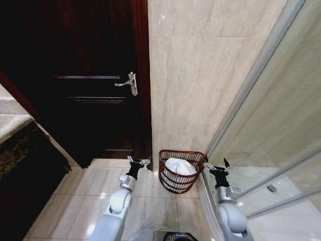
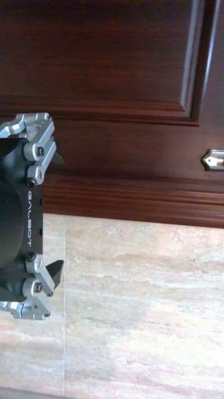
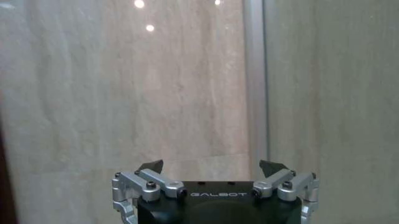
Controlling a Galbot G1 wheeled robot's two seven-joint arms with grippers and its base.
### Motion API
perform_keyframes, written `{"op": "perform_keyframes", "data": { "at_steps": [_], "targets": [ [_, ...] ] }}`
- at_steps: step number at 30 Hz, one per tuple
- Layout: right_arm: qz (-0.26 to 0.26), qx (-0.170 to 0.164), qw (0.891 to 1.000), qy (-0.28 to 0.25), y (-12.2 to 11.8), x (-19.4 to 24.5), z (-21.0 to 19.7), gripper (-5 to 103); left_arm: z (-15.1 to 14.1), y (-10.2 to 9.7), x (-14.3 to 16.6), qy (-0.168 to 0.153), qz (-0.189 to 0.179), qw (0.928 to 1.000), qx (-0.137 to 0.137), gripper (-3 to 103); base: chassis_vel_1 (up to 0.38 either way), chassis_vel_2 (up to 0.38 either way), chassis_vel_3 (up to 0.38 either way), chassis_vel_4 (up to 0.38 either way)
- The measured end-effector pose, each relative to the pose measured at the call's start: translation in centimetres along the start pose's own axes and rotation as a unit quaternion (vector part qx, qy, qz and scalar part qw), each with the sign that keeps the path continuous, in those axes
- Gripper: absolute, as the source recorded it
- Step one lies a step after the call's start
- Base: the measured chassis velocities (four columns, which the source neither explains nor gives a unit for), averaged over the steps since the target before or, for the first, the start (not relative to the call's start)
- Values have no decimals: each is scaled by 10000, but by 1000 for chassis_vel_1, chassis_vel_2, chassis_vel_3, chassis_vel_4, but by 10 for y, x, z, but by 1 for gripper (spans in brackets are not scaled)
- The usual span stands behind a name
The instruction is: Discard the used towel into the hamper.
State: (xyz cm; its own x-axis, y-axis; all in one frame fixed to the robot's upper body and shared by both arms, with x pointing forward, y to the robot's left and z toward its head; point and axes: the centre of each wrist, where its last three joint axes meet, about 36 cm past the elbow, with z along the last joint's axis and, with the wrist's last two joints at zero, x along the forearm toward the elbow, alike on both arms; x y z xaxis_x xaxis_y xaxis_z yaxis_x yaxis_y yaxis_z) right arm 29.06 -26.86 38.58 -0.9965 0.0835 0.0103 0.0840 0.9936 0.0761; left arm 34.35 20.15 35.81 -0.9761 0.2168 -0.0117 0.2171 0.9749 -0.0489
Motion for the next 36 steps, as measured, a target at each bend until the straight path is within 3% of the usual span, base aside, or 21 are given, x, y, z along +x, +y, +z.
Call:
{"op": "perform_keyframes", "data": {
  "at_steps": [4, 9, 16, 26, 36],
  "targets": [
    [-260, 59, 9996, 63, -5, 5, -7, 100, -3, 9, -1, -14, -308, 9992, -253, 100, 0, 0, 0, 0],
    [-322, 138, 9994, 43, -6, 6, -7, 100, -3, 13, -1, -28, -437, 9986, -296, 100, 0, 0, 0, 0],
    [-280, 203, 9994, -51, -5, -2, 1, 100, -2, 34, 8, -100, -878, 9953, -402, 100, 0, 0, 0, 0],
    [-309, 136, 9994, -63, 11, -9, 3, 100, 7, 37, 20, -112, -881, 9955, -326, 100, 0, 0, 0, 0],
    [-284, 134, 9995, -32, 14, -8, 7, 100, 14, 39, 24, -3, -854, 9953, -460, 100, 0, 0, 0, 0]
  ]
}}
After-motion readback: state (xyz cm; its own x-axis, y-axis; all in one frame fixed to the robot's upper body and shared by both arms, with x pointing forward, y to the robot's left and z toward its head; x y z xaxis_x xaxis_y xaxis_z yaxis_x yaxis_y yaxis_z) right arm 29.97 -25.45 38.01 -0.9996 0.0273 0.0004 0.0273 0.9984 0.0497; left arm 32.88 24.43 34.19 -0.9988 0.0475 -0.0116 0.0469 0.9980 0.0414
